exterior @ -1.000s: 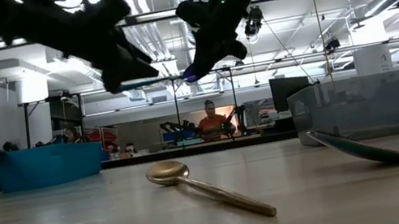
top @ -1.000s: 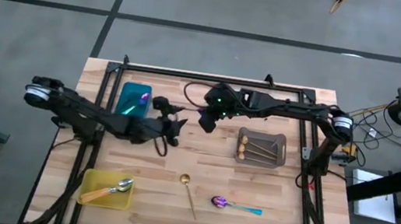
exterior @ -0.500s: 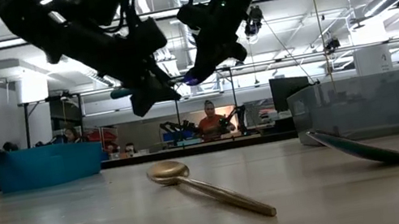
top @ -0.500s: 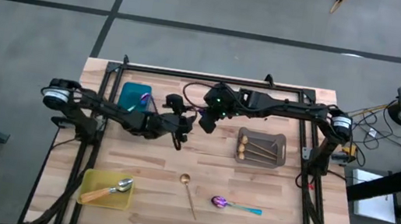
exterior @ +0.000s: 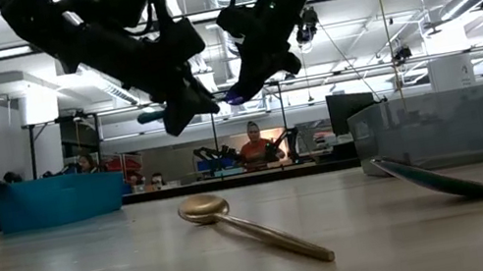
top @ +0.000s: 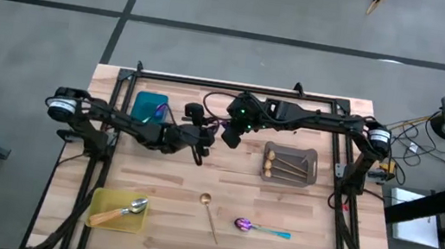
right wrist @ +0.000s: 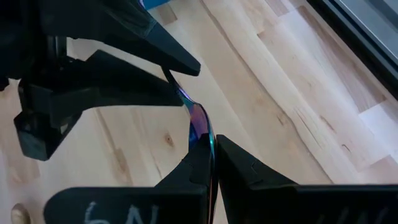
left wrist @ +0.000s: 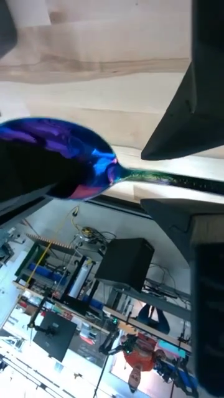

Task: Sort silverware by color (type)
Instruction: Put the blue spoon into the blue bin

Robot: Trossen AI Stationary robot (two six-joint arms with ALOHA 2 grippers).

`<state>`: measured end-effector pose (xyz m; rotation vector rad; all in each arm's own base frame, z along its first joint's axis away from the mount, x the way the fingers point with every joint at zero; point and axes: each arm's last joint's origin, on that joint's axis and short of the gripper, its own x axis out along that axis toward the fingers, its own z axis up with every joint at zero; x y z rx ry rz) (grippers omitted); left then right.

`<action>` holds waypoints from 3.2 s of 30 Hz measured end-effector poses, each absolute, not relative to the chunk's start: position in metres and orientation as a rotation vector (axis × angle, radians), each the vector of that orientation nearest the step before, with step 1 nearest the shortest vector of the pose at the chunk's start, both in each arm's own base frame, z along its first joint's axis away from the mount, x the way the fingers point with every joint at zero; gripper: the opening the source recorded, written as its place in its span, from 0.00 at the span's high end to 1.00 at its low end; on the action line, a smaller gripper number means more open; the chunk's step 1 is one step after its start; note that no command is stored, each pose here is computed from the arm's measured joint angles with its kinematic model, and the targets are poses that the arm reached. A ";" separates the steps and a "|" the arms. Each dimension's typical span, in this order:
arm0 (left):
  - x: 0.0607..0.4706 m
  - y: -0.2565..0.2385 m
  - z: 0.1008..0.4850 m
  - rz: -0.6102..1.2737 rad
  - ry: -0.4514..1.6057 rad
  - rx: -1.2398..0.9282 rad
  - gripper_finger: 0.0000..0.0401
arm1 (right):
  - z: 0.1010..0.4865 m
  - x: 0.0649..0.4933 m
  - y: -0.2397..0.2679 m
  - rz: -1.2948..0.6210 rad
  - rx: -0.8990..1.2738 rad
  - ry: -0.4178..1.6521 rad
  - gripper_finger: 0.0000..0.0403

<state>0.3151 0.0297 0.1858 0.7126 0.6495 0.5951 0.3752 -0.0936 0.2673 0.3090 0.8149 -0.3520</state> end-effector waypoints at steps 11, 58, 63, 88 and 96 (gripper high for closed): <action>0.315 0.032 0.186 0.602 0.653 0.711 0.81 | 0.267 0.375 -0.094 -0.352 0.310 0.814 0.98; 0.223 0.035 0.258 0.786 0.916 0.017 1.00 | 0.323 0.341 -0.117 -0.367 0.089 0.660 0.52; 0.204 0.037 0.271 0.841 0.987 -0.049 1.00 | 0.312 0.337 -0.113 -0.359 0.087 0.662 0.52; 0.176 0.086 0.266 1.078 1.359 -0.276 1.00 | 0.267 0.329 -0.109 -0.329 0.004 0.650 0.52; 0.175 0.106 0.251 1.067 1.508 -0.347 1.00 | 0.266 0.329 -0.109 -0.324 -0.010 0.654 0.52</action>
